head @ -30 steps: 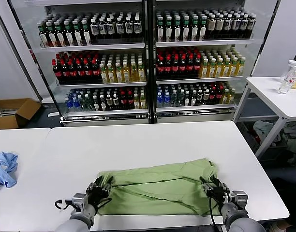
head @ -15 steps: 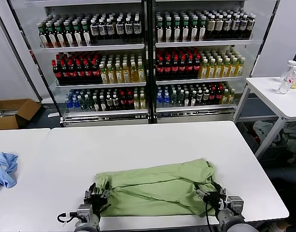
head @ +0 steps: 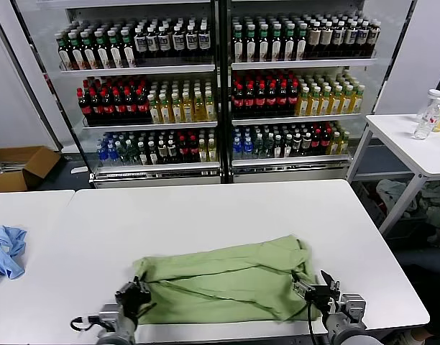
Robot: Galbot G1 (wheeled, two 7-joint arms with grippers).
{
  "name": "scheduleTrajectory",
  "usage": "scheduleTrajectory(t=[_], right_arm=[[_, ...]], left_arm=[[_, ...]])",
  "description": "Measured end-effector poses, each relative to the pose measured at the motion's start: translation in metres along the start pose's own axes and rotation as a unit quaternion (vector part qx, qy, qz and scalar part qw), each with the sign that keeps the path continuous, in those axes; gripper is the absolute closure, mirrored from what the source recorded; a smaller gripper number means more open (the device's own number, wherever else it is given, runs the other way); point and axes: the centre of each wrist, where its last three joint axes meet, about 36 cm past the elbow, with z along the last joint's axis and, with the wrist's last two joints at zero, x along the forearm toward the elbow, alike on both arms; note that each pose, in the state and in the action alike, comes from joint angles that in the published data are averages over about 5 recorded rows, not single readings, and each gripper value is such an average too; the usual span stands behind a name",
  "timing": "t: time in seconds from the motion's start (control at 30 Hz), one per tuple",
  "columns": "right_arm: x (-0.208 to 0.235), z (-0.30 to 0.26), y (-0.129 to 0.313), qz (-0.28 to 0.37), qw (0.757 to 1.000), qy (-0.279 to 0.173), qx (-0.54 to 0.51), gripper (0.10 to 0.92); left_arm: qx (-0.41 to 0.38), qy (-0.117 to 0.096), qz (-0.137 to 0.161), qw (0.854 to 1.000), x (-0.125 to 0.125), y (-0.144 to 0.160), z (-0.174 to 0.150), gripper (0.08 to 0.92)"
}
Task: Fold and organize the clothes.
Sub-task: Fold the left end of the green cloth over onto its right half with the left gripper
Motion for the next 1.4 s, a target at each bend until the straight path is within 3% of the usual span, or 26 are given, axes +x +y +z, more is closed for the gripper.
scheduleTrajectory(t=[0.33, 0.47, 0.57, 0.7, 0.87, 1.0, 1.17, 1.27, 1.4], right_arm=[[-0.007, -0.003, 0.0, -0.008, 1.0, 0.0, 0.005, 0.2], [-0.009, -0.004, -0.001, -0.012, 1.0, 0.0, 0.008, 0.2], [-0.009, -0.004, -0.001, -0.013, 1.0, 0.0, 0.011, 0.2], [-0.01, -0.005, -0.002, -0.015, 1.0, -0.001, 0.016, 0.2], [-0.01, -0.007, -0.003, -0.016, 1.0, -0.004, 0.02, 0.2], [-0.011, -0.008, -0.002, -0.018, 1.0, -0.005, 0.019, 0.2], [-0.013, -0.007, 0.001, -0.022, 1.0, -0.005, 0.016, 0.2], [-0.015, -0.008, 0.003, -0.024, 1.0, -0.006, 0.014, 0.2], [-0.017, -0.008, 0.004, -0.024, 1.0, -0.007, 0.014, 0.2]], left_arm=[[-0.05, -0.053, -0.074, 0.995, -0.009, 0.092, -0.038, 0.905], [-0.028, -0.065, -0.079, 0.994, -0.001, 0.11, -0.058, 0.905], [0.021, -0.072, -0.051, 0.996, 0.009, 0.106, -0.074, 0.905], [0.117, -0.072, 0.023, 0.99, 0.022, 0.085, -0.089, 0.905], [0.227, -0.055, 0.125, 0.964, 0.028, 0.046, -0.094, 0.905], [0.292, -0.035, 0.185, 0.938, 0.024, 0.014, -0.091, 0.905], [0.332, -0.01, 0.225, 0.916, 0.011, -0.022, -0.087, 0.903], [0.327, 0.004, 0.23, 0.917, 0.0, -0.041, -0.085, 0.863], [0.301, 0.021, 0.23, 0.925, -0.012, -0.064, -0.08, 0.75]])
